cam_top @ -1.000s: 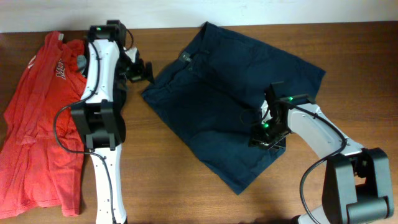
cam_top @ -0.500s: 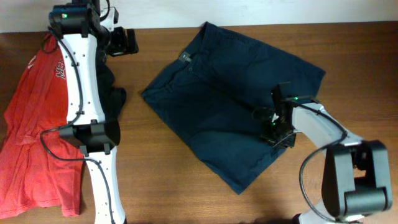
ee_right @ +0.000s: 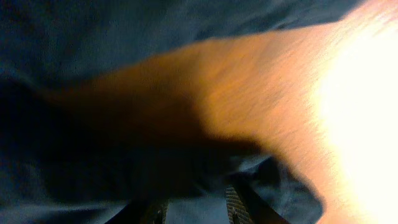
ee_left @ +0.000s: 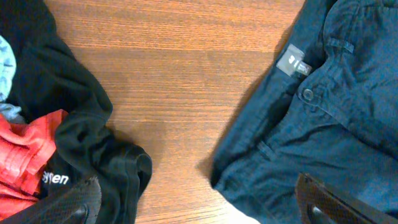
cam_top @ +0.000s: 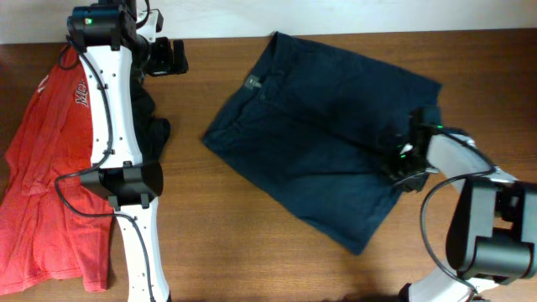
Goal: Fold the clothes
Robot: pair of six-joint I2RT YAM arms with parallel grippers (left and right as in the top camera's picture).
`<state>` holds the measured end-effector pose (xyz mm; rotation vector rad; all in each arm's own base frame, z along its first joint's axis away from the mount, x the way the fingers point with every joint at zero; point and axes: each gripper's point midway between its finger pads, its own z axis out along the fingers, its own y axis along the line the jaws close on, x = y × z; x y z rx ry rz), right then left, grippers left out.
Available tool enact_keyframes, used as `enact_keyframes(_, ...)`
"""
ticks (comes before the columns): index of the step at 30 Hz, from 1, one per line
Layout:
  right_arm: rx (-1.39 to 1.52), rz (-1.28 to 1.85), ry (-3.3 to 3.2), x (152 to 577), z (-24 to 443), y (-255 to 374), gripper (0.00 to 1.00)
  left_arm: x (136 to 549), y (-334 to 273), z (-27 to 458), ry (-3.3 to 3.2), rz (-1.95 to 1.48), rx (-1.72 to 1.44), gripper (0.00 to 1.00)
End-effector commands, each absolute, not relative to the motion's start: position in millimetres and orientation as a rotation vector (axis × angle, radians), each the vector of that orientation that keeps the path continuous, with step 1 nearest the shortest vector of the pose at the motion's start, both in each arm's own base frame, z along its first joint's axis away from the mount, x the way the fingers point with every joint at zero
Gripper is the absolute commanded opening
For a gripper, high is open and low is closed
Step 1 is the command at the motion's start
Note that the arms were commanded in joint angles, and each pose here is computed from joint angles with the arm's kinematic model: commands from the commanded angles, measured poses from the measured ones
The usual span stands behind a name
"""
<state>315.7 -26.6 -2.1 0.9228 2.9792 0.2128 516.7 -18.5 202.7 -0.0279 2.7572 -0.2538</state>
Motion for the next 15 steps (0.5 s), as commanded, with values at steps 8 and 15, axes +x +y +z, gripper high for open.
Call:
enact_keyframes(8,0.738,0.078,2.773,377,-1,-108,0.46,514,-44,209,2.730,-0.219,0.229,0.99)
enact_keyframes(15,0.680,0.071,2.704,412,41,-119,0.58,512,-72,204,2.712,-0.208,0.438,0.99)
